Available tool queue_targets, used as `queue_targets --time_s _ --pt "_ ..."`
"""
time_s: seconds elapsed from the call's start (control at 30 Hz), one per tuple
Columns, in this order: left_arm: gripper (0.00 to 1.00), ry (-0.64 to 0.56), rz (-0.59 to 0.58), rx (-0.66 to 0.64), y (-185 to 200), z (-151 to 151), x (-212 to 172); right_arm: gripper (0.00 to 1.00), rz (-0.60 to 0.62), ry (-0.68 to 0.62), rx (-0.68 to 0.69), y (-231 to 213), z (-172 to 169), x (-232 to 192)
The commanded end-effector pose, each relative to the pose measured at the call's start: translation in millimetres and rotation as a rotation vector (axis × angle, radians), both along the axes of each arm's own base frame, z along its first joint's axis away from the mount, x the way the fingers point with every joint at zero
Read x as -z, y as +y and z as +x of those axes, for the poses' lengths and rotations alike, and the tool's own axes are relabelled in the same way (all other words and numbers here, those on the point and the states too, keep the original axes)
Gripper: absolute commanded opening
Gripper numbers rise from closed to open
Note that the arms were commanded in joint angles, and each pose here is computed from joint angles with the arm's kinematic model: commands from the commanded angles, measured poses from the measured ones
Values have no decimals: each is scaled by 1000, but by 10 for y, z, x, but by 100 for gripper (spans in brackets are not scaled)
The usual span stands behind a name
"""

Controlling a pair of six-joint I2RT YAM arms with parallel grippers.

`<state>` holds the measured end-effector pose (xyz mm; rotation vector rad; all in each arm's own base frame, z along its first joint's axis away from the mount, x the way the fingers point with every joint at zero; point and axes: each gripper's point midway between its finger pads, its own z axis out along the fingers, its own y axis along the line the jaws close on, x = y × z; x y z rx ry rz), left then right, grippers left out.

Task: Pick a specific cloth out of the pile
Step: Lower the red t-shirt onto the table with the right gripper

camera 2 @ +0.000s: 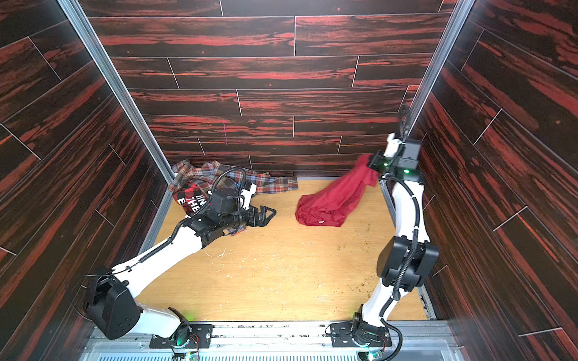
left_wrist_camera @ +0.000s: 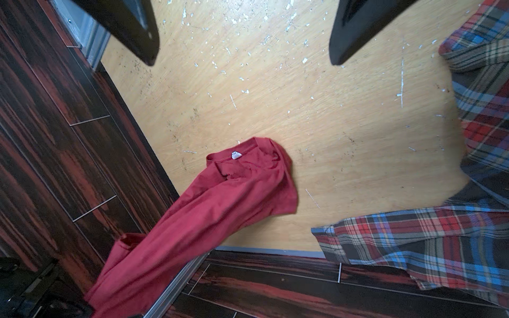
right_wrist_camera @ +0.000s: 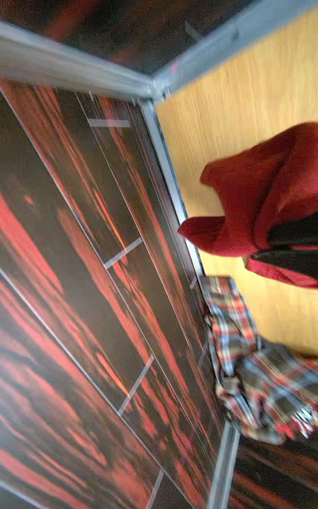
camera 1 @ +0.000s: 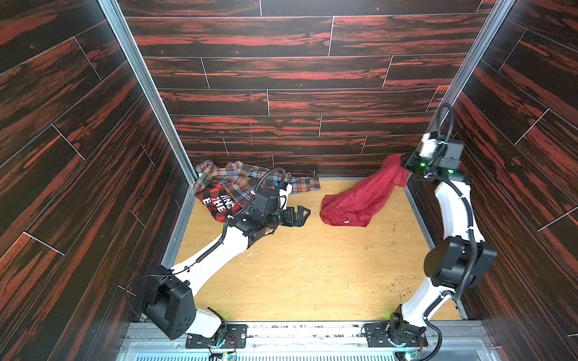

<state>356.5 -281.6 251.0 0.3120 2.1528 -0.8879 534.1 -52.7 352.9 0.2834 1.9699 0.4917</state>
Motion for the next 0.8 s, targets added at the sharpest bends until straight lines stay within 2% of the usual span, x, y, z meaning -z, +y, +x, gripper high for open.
queue_targets --time_s 0.0,0.1,0.23,0.37,0.53,0.6,0.77 --pt "99 -31 -25 15 -73 41 -111 0 -53 -173 -52 162 -226 -705" --pt "99 -28 -26 16 -89 43 -99 0 5 -156 -158 430 -184 -613" --pt "99 -27 -15 10 -72 44 -80 0 -18 -105 -284 948 -117 -372" --pt "99 -31 -10 5 -55 38 -93 0 9 -54 -410 1496 -105 -109" --pt "99 -29 -3 2 -41 29 -79 0 113 17 -502 1915 -116 234" --pt "99 -28 -3 2 -46 35 -76 0 178 45 -518 1971 -125 344" --pt "99 -19 -9 17 -90 45 -64 0 297 119 -380 1633 -148 730"
